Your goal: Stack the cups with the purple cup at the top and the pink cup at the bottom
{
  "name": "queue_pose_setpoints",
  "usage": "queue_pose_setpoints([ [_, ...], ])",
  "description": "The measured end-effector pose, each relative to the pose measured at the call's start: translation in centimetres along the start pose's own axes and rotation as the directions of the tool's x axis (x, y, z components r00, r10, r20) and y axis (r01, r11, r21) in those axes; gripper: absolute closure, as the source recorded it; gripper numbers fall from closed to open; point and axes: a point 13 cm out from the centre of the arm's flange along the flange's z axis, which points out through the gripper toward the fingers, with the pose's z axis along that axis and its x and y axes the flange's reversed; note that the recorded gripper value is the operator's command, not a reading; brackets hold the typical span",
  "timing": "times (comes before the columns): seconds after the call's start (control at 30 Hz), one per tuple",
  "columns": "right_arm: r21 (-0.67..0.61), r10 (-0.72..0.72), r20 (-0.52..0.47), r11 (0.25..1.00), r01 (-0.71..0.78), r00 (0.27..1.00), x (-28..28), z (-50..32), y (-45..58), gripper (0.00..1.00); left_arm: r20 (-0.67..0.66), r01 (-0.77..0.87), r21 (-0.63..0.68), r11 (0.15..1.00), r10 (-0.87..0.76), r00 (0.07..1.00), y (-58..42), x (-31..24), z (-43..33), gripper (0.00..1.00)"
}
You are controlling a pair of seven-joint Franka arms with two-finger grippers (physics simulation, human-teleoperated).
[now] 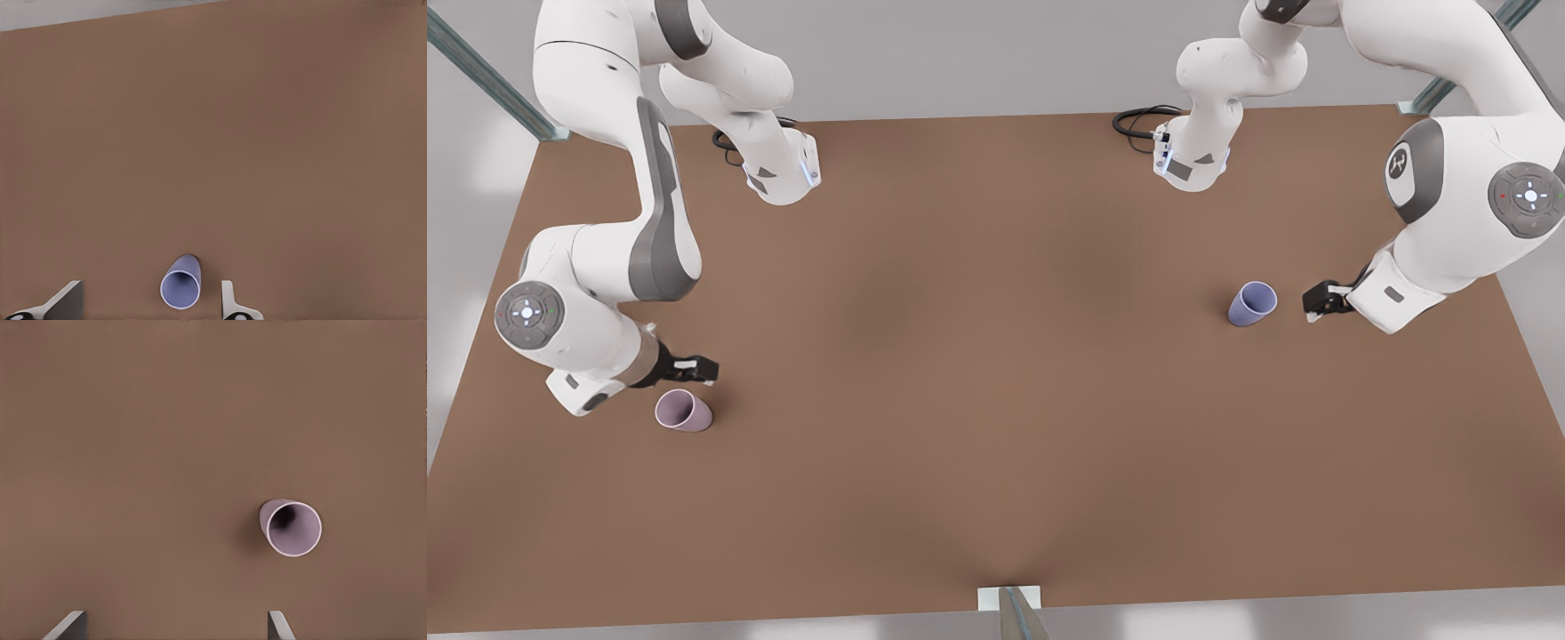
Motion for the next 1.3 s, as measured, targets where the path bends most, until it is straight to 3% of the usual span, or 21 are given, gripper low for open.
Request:
queue_pose_setpoints([
  [0.17,-0.02,0.06,0.0,0.998,-0.06,0.998,0.1,2.1,-2.3,0.0,0.003,0.0,-0.001,1.0,0.0,1.0,0.2,-0.1,0.1,0.0],
  [0.4,-0.109,0.18,-0.067,0.976,-0.187,0.981,-0.2,10.1,-13.4,0.0,-0.022,0.011,0.007,1.0,-0.011,1.0,1.0,0.0,1.0,0.0],
  [0.53,-0.119,0.121,-0.092,0.984,-0.131,0.988,-1.3,18.2,-16.2,0.0,-0.029,0.016,0.009,1.0,-0.016,0.999,1.4,0.0,1.4,0.0],
  [0.73,-0.116,-0.004,-0.039,0.993,-0.001,0.999,-1.7,22.3,-17.7,0.0,-0.033,0.015,0.012,1.0,-0.015,0.999,1.5,0.0,1.5,0.0],
  [0.77,-0.117,-0.022,-0.037,0.993,0.017,0.999,-1.4,23.1,-17.8,0.02,-0.034,0.015,0.012,1.0,-0.015,0.999,1.5,0.0,1.6,0.0],
  [0.8,-0.118,-0.041,-0.037,0.992,0.036,0.998,-1.2,23.9,-17.8,0.13,-0.035,0.015,0.011,1.0,-0.015,0.999,1.6,0.0,1.6,0.0],
  [1.03,-0.128,-0.16,-0.033,0.98,0.155,0.986,-0.2,27.5,-17.4,0.17,-0.04,0.015,0.012,1.0,-0.014,0.999,1.7,-0.1,2.0,0.0],
  [1.1,-0.127,-0.19,-0.027,0.974,0.185,0.981,0.0,28.1,-17.2,0.37,-0.044,0.015,0.011,1.0,-0.015,0.999,1.8,-0.1,2.2,0.0],
  [1.23,-0.119,-0.24,-0.004,0.964,0.238,0.971,-0.5,28.1,-17.3,0.47,-0.044,0.023,0.011,1.0,-0.023,0.999,2.3,-0.1,2.3,0.0],
  [1.3,-0.121,-0.261,-0.003,0.958,0.259,0.965,-0.4,28.5,-17.1,0.48,-0.044,0.023,0.011,1.0,-0.022,0.999,2.3,-0.1,2.3,0.0],
])
